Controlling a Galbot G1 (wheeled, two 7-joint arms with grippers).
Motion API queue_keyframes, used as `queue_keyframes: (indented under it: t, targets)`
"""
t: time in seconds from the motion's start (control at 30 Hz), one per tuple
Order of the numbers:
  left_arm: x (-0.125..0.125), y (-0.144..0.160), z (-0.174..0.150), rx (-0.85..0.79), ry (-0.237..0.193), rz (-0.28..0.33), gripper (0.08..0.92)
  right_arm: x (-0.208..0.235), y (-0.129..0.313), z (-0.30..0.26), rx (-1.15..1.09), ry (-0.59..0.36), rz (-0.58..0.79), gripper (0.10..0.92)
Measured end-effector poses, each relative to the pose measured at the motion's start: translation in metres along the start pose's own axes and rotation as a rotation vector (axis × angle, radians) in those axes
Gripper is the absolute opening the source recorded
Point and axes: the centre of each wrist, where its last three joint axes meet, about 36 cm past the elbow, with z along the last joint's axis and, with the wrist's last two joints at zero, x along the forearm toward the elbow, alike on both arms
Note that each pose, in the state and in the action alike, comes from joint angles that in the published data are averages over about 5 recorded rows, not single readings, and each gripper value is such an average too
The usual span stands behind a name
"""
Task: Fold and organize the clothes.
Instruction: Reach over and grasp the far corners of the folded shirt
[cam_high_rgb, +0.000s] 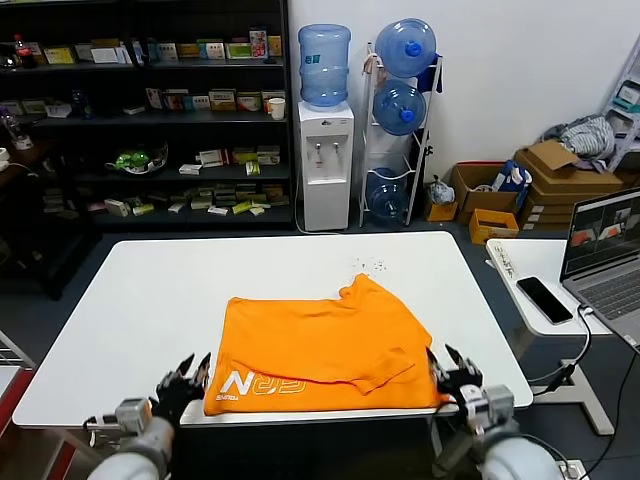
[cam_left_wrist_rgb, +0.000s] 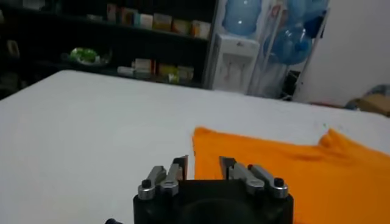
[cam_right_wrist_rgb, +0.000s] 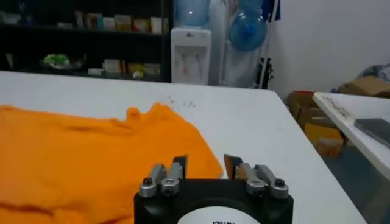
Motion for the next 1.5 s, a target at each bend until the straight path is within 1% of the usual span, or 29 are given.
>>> queue_keyframes:
  t: [0.07,0.13,0.2,0.27,0.33,0.4,0.53,0.73,0.83,0.93,1.2,1.5]
  targets:
    - [-0.024,0.003,-0.011,-0.002,-0.029,0.011,0.580,-0.034,0.002,-0.010,-0.016,-0.015,-0.007,0.658]
    - [-0.052,0.006,-0.017,-0.004,-0.044,0.020,0.640,-0.068,0.004,-0.016,-0.031,-0.017,-0.011,0.710]
    - [-0.079,0.011,-0.018,-0.004,-0.043,0.023,0.701,-0.098,0.009,-0.019,-0.042,-0.007,-0.016,0.766]
    - [-0.104,0.015,-0.017,-0.005,-0.032,0.023,0.751,-0.123,0.016,-0.019,-0.049,0.010,-0.021,0.802]
    - [-0.124,0.017,-0.014,-0.007,-0.017,0.023,0.795,-0.144,0.024,-0.018,-0.049,0.028,-0.027,0.816]
    - [-0.139,0.020,-0.011,-0.012,0.000,0.022,0.815,-0.161,0.032,-0.015,-0.046,0.048,-0.033,0.821]
    - [-0.163,0.026,-0.001,-0.020,0.028,0.018,0.822,-0.185,0.043,-0.010,-0.033,0.080,-0.043,0.823]
    - [-0.187,0.029,0.009,-0.034,0.039,0.016,0.823,-0.206,0.055,-0.007,-0.007,0.109,-0.055,0.817]
    - [-0.196,0.026,0.014,-0.041,0.046,0.018,0.821,-0.212,0.059,-0.007,0.003,0.119,-0.061,0.768]
    - [-0.203,0.022,0.018,-0.047,0.050,0.020,0.781,-0.217,0.063,-0.007,0.013,0.126,-0.067,0.682]
    - [-0.217,0.011,0.027,-0.067,0.065,0.026,0.570,-0.222,0.069,-0.006,0.027,0.143,-0.077,0.448]
    - [-0.217,0.010,0.032,-0.076,0.063,0.023,0.310,-0.221,0.067,-0.004,0.025,0.119,-0.084,0.189]
